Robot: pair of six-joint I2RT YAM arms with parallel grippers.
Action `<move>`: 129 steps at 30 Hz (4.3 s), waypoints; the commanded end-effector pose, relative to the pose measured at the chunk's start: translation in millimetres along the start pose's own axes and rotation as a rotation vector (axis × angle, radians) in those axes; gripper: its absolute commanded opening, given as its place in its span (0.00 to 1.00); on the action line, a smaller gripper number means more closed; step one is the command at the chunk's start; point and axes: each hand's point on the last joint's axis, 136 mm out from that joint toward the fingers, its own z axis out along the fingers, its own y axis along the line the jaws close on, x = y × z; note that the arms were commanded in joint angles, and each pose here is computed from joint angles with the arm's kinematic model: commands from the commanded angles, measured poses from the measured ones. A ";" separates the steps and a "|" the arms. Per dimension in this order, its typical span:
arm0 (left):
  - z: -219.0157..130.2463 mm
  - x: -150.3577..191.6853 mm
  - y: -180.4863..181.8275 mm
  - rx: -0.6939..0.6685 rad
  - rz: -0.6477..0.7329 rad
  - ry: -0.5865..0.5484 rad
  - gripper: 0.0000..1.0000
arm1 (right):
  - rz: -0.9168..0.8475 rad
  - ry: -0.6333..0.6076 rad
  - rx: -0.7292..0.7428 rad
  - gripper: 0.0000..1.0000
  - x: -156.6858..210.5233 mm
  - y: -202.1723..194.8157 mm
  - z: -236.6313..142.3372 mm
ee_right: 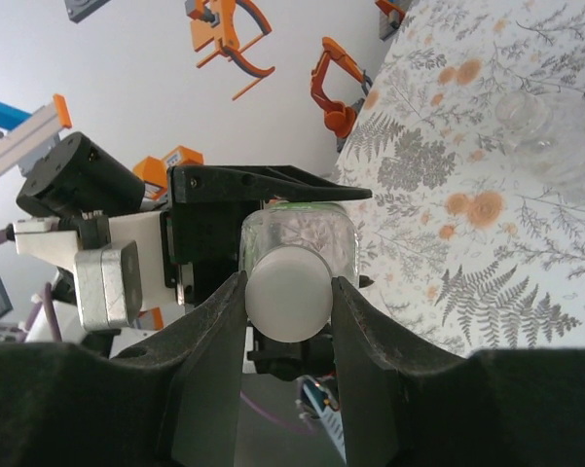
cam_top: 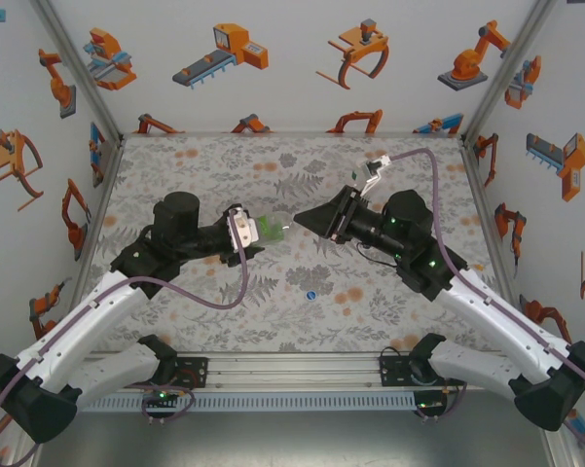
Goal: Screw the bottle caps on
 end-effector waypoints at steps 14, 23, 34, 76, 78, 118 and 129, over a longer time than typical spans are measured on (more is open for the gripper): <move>0.8 -18.6 -11.2 0.076 0.031 -0.081 0.00 | -0.276 -0.050 -0.047 0.72 -18.2 44.4 -36.3; -1.8 -24.6 -22.3 0.137 0.041 -0.117 0.00 | -0.825 -0.014 -0.167 0.69 4.6 61.4 -57.1; -5.9 -28.9 -35.1 0.208 0.052 -0.137 0.00 | -1.343 0.127 -0.493 0.62 58.5 79.8 -70.7; -3.1 -23.8 -22.1 0.132 0.049 -0.105 0.00 | -0.969 0.117 -0.383 0.03 38.8 68.9 -32.4; -1.6 -19.2 -13.8 0.088 0.044 -0.074 0.00 | -0.898 0.087 -0.345 0.01 31.2 66.1 -29.0; 0.0 -7.6 5.8 -0.026 0.035 -0.002 0.00 | -0.197 0.015 -0.049 0.56 -4.7 27.6 -7.8; -2.6 -22.7 -19.4 0.129 0.040 -0.080 0.00 | -0.782 -0.035 -0.181 0.56 0.1 61.4 -43.3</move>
